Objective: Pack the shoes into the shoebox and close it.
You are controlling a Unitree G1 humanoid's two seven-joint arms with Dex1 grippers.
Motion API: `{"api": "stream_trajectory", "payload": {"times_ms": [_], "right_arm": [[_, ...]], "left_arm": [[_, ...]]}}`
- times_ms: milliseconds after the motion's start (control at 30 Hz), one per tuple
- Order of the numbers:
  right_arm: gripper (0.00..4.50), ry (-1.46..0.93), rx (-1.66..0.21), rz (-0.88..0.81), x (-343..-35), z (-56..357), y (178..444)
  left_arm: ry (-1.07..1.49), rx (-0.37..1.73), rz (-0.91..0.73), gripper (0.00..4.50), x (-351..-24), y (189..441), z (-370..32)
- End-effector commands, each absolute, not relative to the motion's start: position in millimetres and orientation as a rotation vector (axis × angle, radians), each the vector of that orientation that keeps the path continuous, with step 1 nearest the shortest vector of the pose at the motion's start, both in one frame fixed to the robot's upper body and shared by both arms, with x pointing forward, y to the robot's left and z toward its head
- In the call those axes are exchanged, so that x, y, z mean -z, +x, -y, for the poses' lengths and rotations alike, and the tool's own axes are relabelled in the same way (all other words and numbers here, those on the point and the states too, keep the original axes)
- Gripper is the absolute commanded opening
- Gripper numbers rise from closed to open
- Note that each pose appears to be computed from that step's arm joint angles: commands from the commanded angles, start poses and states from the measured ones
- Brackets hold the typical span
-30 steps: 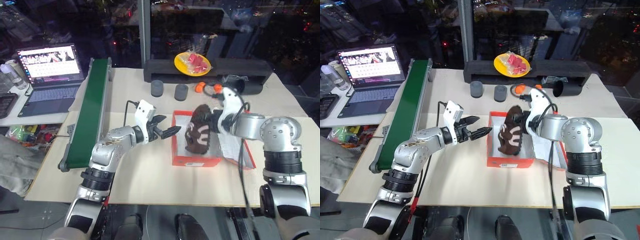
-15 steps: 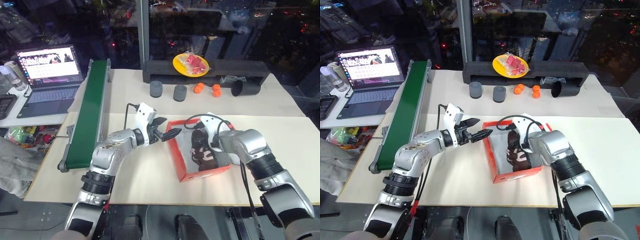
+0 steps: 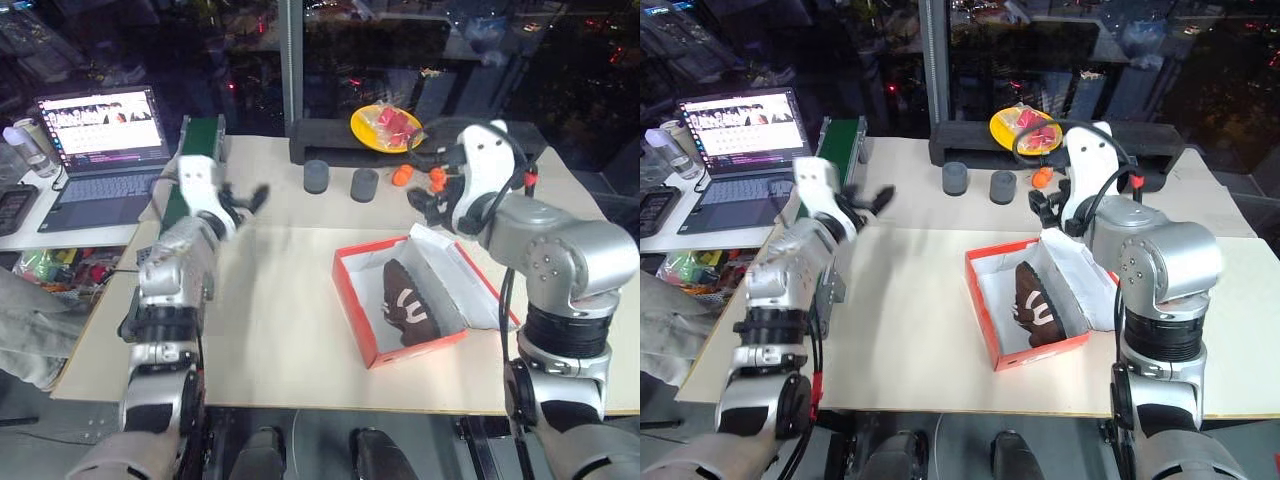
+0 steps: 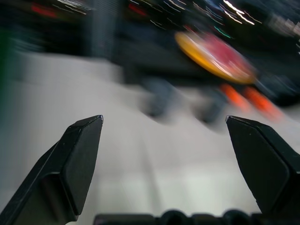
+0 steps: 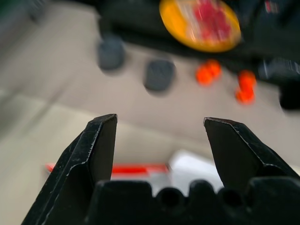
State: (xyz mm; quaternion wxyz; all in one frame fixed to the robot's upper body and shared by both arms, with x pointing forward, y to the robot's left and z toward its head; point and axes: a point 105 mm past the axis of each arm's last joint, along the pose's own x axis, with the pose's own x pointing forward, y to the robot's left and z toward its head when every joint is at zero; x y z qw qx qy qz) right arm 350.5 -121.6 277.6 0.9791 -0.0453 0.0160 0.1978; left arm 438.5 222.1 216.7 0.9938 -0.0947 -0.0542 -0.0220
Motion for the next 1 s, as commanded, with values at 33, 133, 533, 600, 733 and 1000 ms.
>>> {"api": "stream_trajectory", "payload": {"times_ms": [33,133,533,600,733,1000], "right_arm": [[3.54,-0.104,-0.961,0.189,-295.3,55.1,274.9],[3.54,-0.234,-1.044,0.021,-245.7,51.7,263.8],[4.46,-0.353,-0.92,-0.085,-182.3,55.4,285.0],[4.46,-0.302,-0.909,-0.079,-184.5,55.1,288.3],[4.46,-0.255,-0.874,-0.095,-182.4,59.1,294.0],[4.46,-0.238,-0.837,-0.093,-182.9,61.2,299.8]], "left_arm": [[-0.122,-0.142,0.084,4.5,-207.7,436.8,-264.3],[-0.062,-0.157,0.01,4.5,-192.7,434.5,-275.0],[0.017,-0.174,-0.076,4.5,-182.7,421.3,-291.0],[0.023,-0.174,-0.095,4.5,-180.2,421.0,-291.0],[0.023,-0.17,-0.117,4.5,-175.7,421.5,-289.5],[0.021,-0.151,-0.131,4.5,-173.1,426.8,-283.1]]}}
